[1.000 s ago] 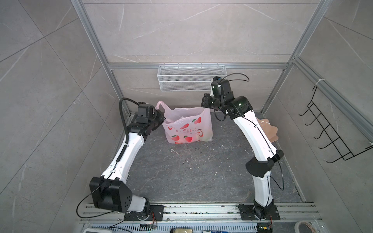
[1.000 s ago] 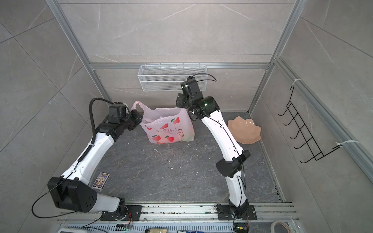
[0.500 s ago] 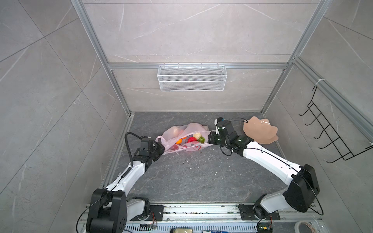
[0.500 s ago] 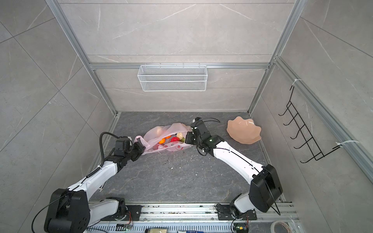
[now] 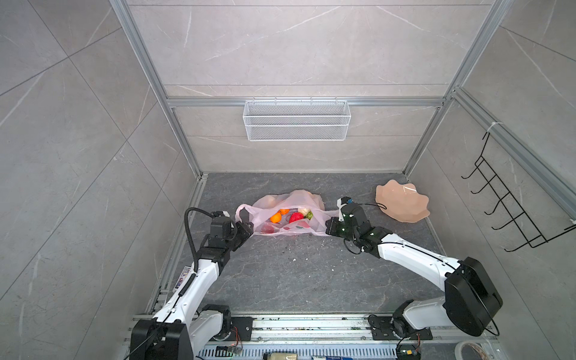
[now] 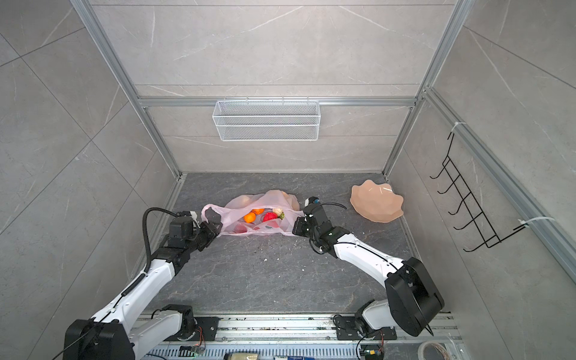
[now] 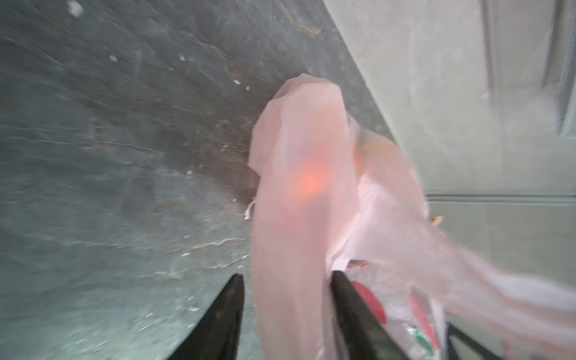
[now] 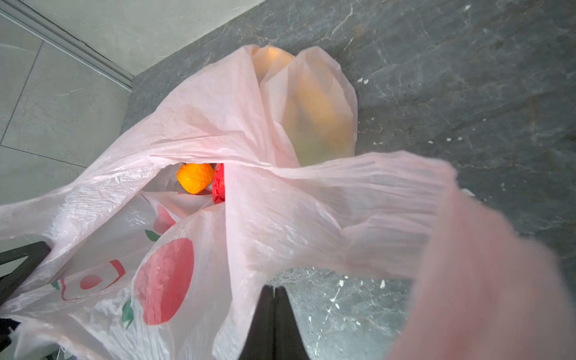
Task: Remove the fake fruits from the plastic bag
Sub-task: 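Pull the bag handles apart with both grippers, lowering the bag open on the table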
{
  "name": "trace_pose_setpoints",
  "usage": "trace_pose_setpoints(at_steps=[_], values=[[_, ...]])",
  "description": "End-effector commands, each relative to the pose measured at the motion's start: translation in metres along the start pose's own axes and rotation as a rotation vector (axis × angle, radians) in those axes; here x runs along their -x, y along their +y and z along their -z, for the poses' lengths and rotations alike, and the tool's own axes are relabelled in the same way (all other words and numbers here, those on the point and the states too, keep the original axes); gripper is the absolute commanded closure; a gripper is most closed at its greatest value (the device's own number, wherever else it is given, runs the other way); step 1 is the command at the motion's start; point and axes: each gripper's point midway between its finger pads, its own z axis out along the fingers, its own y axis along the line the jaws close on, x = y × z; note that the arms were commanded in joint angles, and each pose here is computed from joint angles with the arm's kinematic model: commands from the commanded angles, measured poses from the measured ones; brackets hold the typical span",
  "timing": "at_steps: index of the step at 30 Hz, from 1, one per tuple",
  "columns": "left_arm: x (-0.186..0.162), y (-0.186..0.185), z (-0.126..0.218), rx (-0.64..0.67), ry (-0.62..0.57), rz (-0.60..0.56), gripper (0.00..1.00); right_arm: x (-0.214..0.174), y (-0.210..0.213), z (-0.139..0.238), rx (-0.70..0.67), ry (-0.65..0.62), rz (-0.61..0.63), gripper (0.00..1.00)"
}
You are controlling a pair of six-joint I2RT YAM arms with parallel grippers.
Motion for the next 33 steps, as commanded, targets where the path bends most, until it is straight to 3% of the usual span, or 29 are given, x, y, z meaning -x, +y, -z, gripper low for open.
trace_pose_setpoints(at_steps=[1, 4, 12, 16, 23, 25, 29, 33], values=[[0.012, 0.005, 0.034, 0.135, -0.008, -0.088, 0.26, 0.007, 0.015, 0.005, 0.042, -0.032, 0.050, 1.00], [0.014, -0.003, 0.057, 0.164, 0.010, -0.147, 0.18, 0.007, 0.018, 0.002, 0.038, -0.032, 0.060, 1.00], [0.005, -0.038, 0.105, 0.180, 0.026, -0.348, 0.13, 0.015, 0.034, -0.001, 0.057, -0.031, 0.078, 1.00], [-0.004, -0.038, 0.089, 0.219, 0.081, -0.406, 0.13, 0.016, 0.050, -0.001, 0.078, -0.032, 0.106, 1.00], [-0.014, -0.036, 0.039, 0.176, 0.099, -0.338, 0.25, 0.021, 0.048, 0.004, 0.004, -0.050, 0.142, 1.00], [-0.019, -0.043, 0.029, 0.155, 0.123, -0.347, 0.22, 0.023, 0.043, 0.006, -0.038, -0.044, 0.157, 1.00], [-0.025, -0.056, 0.032, 0.239, 0.072, -0.471, 0.11, 0.021, 0.054, 0.006, 0.001, -0.027, 0.155, 1.00], [-0.016, -0.049, 0.048, 0.364, 0.010, -0.502, 0.05, 0.017, 0.062, 0.001, 0.003, -0.019, 0.176, 1.00]])
